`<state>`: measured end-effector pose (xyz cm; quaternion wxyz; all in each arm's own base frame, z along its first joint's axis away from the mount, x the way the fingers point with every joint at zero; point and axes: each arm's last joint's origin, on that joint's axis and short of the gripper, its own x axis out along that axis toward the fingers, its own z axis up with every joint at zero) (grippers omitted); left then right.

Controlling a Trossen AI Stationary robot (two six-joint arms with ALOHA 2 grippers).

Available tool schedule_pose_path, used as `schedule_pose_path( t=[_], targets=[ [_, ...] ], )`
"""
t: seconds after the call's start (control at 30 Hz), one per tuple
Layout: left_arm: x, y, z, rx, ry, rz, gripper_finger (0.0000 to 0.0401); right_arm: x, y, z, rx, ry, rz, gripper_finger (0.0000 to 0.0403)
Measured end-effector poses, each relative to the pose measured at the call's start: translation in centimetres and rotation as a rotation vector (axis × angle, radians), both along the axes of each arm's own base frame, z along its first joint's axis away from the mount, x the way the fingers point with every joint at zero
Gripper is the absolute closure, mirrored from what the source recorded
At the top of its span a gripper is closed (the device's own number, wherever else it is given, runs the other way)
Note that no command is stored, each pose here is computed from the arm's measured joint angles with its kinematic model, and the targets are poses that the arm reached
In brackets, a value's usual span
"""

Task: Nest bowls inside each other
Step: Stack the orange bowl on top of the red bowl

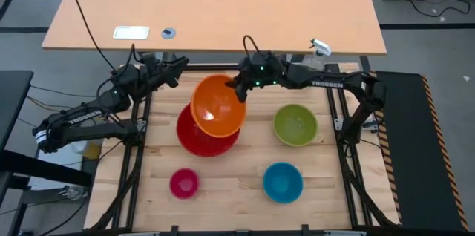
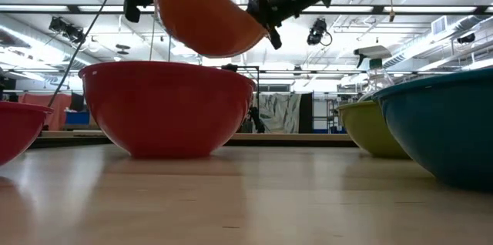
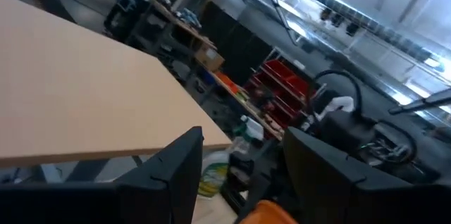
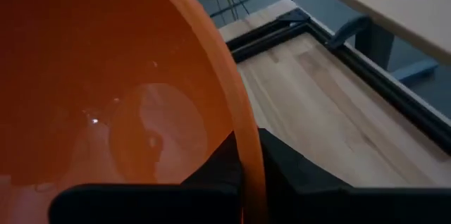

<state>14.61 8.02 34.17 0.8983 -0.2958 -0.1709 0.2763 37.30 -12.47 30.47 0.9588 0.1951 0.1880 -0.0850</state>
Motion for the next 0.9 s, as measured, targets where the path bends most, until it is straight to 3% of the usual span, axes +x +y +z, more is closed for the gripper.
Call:
schedule_pose_path(
  t=[0.13, 0.37, 0.57, 0.77, 0.9],
  targets=[
    [0.1, -0.1, 0.0, 0.002, 0.004, -0.039, 0.0200, 0.1, 0.7, -1.3, 0.025, 0.003, -0.013, 0.0365],
    [0.1, -0.1, -0.1, -0.003, 0.015, -0.042, 0.0200, 2.2, 1.4, -6.1, 0.071, 0.112, 0.000, 0.0366],
    [0.3, -0.4, -0.2, 0.006, 0.023, -0.124, 0.0200, 3.1, 1.2, -8.6, 0.176, 0.149, -0.066, 0.0362],
    [0.3, -0.4, -0.2, 0.005, 0.025, -0.123, 0.0200, 2.8, 1.0, -8.8, 0.139, 0.192, -0.082, 0.0295],
    [0.3, -0.4, -0.3, -0.001, 0.037, -0.126, 0.0200, 2.4, 0.1, -8.4, 0.197, 0.177, -0.059, 0.0230]
  ],
)
